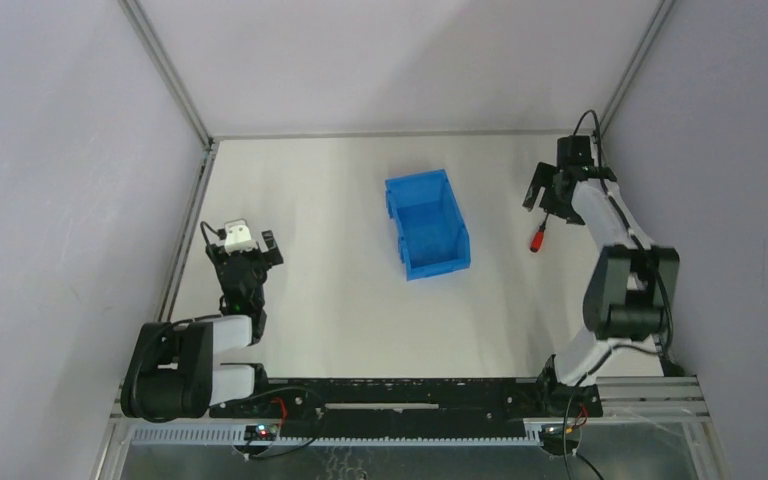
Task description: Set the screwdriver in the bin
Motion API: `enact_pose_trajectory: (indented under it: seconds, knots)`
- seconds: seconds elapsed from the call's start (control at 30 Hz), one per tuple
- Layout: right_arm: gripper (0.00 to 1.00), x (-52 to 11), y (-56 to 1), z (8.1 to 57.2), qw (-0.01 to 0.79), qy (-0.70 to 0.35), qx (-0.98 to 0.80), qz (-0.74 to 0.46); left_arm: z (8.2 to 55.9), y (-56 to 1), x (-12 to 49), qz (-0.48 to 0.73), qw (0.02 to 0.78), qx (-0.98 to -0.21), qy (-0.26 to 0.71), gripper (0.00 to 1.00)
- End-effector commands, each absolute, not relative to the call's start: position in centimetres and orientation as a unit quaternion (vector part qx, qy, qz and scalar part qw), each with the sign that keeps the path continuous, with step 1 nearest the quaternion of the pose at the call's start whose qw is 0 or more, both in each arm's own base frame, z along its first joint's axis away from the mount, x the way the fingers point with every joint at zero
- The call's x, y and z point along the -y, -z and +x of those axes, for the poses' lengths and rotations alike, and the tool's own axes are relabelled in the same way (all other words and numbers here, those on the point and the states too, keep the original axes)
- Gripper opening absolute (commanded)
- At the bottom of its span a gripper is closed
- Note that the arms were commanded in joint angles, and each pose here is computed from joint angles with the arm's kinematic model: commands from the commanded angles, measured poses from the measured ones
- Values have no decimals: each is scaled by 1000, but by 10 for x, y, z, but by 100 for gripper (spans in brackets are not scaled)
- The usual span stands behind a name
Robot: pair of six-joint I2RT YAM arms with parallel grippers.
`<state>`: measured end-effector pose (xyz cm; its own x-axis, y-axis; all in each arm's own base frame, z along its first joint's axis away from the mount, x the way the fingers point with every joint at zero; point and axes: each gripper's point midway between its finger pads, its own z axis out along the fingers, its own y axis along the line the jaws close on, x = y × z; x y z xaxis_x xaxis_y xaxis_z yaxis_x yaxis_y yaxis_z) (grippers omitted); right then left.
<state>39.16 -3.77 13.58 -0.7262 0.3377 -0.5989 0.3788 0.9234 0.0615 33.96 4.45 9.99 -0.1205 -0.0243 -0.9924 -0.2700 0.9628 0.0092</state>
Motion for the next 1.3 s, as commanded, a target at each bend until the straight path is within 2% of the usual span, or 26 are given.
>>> enact_pose_trajectory:
  seconds: [0.0,0.07,0.2,0.3,0.47,0.53,0.6,0.87,1.03,1.27]
  knots:
    - [94,40,-102,393,227,39,-953,196,353,-135,-46,-102,697,-704,-90,100]
    - [88,41,-77,394,187,45,-961,197,353,-135,-46,-101,697,-704,-90,100]
    - [81,41,-44,395,152,46,-966,202,353,-135,-46,-101,697,-704,-90,100]
    - [72,43,-26,390,136,55,-966,213,353,-135,-46,-101,697,-704,-90,100]
    - [27,48,-13,390,134,62,-966,211,353,-135,-46,-101,697,-704,-90,100]
    - [12,53,-19,394,147,71,-967,197,353,-135,-46,-101,697,-704,-90,100]
    - [3,55,-33,396,165,75,-966,184,353,-135,-46,-101,698,-703,-91,100]
    - [2,50,-131,390,258,60,-951,162,353,-135,-46,-101,698,-704,-90,100]
    - [3,42,-178,377,285,79,-945,141,353,-135,-46,-101,697,-704,-90,100]
    - [5,-19,-233,371,342,37,-937,67,353,-135,-46,-101,697,-704,-90,100]
